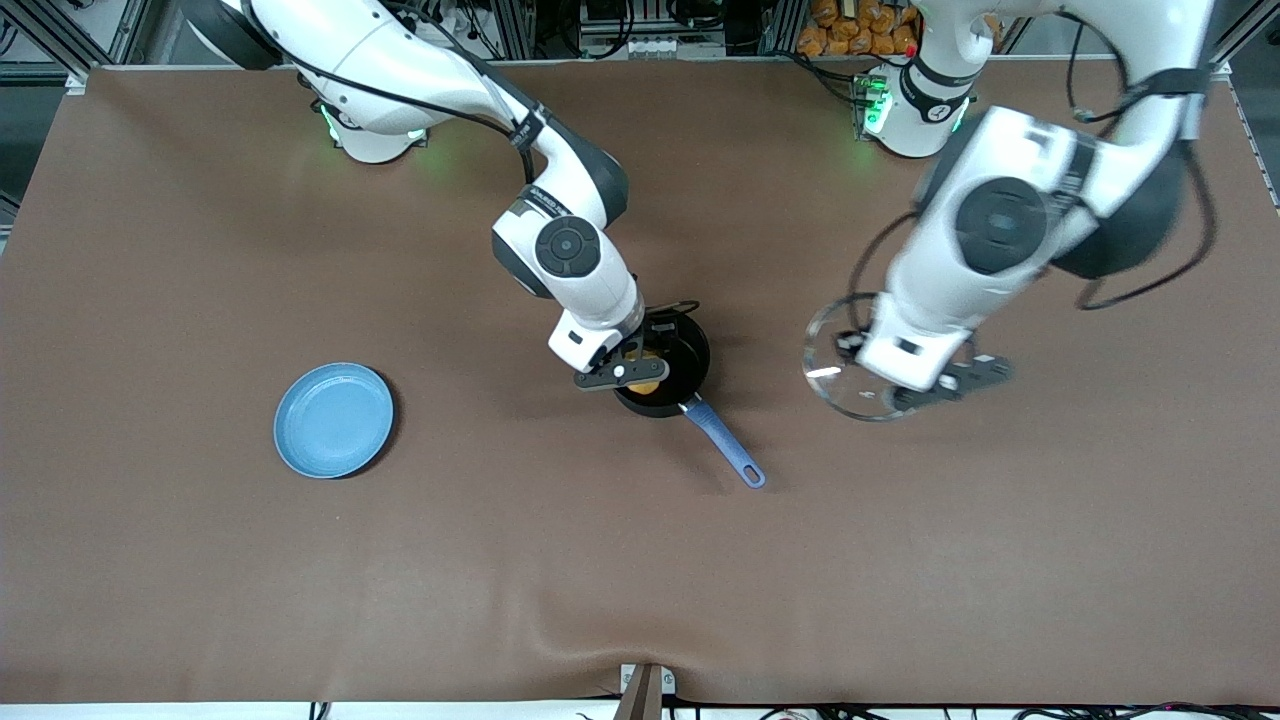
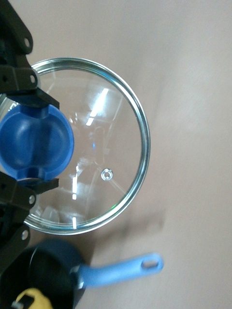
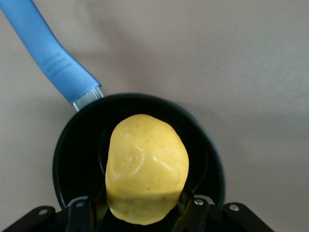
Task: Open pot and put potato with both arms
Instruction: 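Lower the potato into the pot while the left gripper sets the lid down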
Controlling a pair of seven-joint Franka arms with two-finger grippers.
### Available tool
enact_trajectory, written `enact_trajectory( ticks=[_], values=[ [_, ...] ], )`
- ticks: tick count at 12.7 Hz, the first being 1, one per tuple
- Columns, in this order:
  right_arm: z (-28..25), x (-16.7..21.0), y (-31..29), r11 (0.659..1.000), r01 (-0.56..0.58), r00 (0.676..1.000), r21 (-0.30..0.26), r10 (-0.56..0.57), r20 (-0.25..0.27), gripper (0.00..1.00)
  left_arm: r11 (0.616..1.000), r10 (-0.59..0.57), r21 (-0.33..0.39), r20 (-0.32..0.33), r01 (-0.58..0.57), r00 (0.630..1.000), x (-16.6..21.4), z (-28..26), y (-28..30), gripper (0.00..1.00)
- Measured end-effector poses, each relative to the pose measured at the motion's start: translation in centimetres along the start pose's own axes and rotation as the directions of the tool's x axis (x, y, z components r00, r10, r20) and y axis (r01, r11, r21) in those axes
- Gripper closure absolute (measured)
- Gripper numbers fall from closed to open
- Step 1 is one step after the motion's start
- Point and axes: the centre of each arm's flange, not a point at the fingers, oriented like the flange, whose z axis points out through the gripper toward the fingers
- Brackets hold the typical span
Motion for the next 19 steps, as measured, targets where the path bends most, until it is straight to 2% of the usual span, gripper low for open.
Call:
enact_trajectory(
  ticks=[3,8,11,14,17,19],
  values=[
    [2.1,-0.8,-0.4,1.000,0.028,0.999,-0.003,-0.028,0.022,0.39,0.993,0.109,-0.032,-0.016,-0.110,0.994,3.7,2.7,-6.5,0.39],
    [5.1,-2.0,-1.6,0.998,0.057,0.998,0.017,-0.057,0.023,0.39,0.973,0.215,-0.064,-0.092,-0.221,0.972,4.8,10.5,-12.7,0.39],
    [5.6,-2.2,-1.8,0.997,0.078,0.997,0.006,-0.078,0.018,0.39,0.962,0.244,-0.089,-0.148,-0.258,0.958,3.1,16.7,-13.5,0.39],
    [6.7,-2.1,-1.5,0.997,0.075,0.997,0.007,-0.076,0.020,0.39,0.954,0.268,-0.098,-0.144,-0.283,0.953,1.5,19.8,-13.4,0.39],
    [7.3,-1.7,-1.5,0.997,0.069,0.998,0.031,-0.068,-0.002,0.39,0.948,0.270,-0.127,-0.166,-0.292,0.948,2.0,22.2,-13.3,0.39],
    [7.1,-1.5,-1.6,0.998,0.059,0.998,0.039,-0.058,-0.010,0.39,0.947,0.263,-0.148,-0.157,-0.286,0.952,2.3,24.3,-13.4,0.39]
  ],
)
